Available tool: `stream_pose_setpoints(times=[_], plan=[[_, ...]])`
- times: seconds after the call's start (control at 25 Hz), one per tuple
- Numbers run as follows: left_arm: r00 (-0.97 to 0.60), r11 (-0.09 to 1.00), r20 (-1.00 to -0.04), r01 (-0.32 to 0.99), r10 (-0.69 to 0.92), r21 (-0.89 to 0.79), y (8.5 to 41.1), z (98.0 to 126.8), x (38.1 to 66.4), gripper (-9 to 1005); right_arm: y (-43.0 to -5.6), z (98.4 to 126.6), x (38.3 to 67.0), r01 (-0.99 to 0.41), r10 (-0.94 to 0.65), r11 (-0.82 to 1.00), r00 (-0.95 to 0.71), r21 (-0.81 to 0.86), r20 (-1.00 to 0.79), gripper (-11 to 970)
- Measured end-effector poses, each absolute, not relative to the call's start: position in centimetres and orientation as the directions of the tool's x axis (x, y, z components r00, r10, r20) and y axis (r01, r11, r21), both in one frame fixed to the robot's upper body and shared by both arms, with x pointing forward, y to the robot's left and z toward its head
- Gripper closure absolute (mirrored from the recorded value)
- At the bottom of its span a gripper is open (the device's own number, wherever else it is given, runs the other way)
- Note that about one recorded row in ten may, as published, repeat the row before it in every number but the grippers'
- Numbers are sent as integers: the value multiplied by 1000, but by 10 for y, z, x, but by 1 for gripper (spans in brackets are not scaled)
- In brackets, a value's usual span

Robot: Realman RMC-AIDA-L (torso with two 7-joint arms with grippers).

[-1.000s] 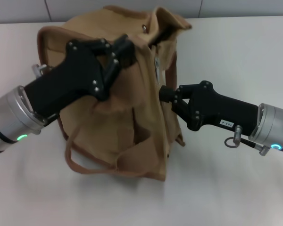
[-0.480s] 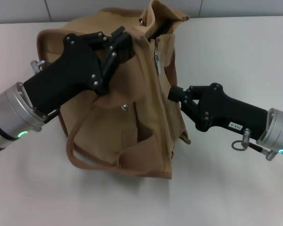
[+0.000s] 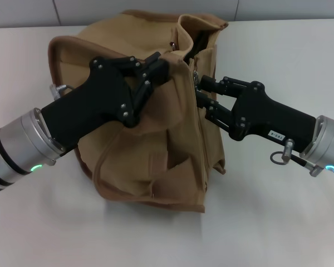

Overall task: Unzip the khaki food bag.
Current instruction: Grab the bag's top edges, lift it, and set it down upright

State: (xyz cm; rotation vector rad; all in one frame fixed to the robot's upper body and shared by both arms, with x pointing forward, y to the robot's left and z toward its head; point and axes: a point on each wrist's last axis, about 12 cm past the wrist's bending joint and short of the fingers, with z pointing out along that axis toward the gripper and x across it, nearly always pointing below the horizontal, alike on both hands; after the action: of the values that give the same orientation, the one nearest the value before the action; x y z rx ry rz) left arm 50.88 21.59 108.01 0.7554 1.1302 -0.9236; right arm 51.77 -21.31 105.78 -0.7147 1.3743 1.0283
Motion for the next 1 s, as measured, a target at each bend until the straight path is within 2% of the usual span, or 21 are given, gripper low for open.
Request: stream_pose_setpoints(times=[0.32, 0.56, 0.6, 1.0], plan=[[142, 409, -966, 912, -215, 43, 211, 1078, 507, 974, -208, 1061, 522, -902, 160, 408, -81, 140, -984, 602], [141, 406, -966, 913, -215, 43, 210, 1078, 507, 974, -201, 1059, 522, -909, 153, 388, -101, 154, -983, 601], [141, 406, -966, 913, -215, 43, 210, 1078, 507, 974, -200, 1059, 522, -911, 154, 382, -105, 157, -983, 720], [144, 410, -966, 911, -216, 44, 211, 1079, 508, 975, -204, 1058, 517, -885, 208, 344, -253, 313, -945, 790]])
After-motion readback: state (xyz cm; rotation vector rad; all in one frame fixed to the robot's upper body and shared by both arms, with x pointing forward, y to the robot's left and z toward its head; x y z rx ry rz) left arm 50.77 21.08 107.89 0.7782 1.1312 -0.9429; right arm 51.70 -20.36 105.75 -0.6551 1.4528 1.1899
